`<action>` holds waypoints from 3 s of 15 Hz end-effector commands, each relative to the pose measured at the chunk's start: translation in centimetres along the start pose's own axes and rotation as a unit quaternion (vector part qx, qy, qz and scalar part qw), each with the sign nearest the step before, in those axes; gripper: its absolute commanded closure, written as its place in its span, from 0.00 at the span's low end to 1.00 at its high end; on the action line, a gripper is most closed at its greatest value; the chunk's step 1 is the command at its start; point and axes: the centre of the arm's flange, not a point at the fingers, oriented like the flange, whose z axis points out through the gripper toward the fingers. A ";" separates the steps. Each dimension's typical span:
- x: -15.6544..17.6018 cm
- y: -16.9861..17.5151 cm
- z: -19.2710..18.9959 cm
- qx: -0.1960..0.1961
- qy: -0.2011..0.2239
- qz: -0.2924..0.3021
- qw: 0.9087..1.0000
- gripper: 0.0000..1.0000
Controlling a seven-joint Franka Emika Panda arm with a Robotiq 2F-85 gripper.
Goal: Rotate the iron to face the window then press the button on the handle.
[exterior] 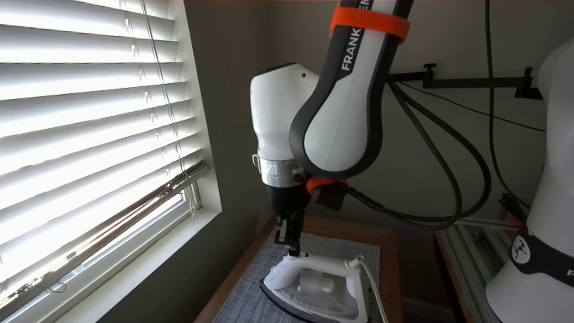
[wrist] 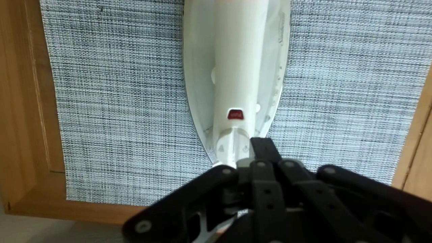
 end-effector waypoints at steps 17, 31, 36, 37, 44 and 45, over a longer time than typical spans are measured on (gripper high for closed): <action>0.4 1.0 1.8 -0.006 0.018 -0.019 1.000 1.00; 0.5 0.9 3.9 -0.003 0.009 -0.028 1.000 1.00; 0.3 1.0 5.1 0.001 0.003 -0.034 0.999 1.00; 0.3 1.0 5.4 0.001 0.003 -0.035 0.999 1.00; 0.3 1.0 6.1 0.002 0.003 -0.042 0.999 1.00; 0.3 1.0 6.1 0.001 0.002 -0.043 0.999 1.00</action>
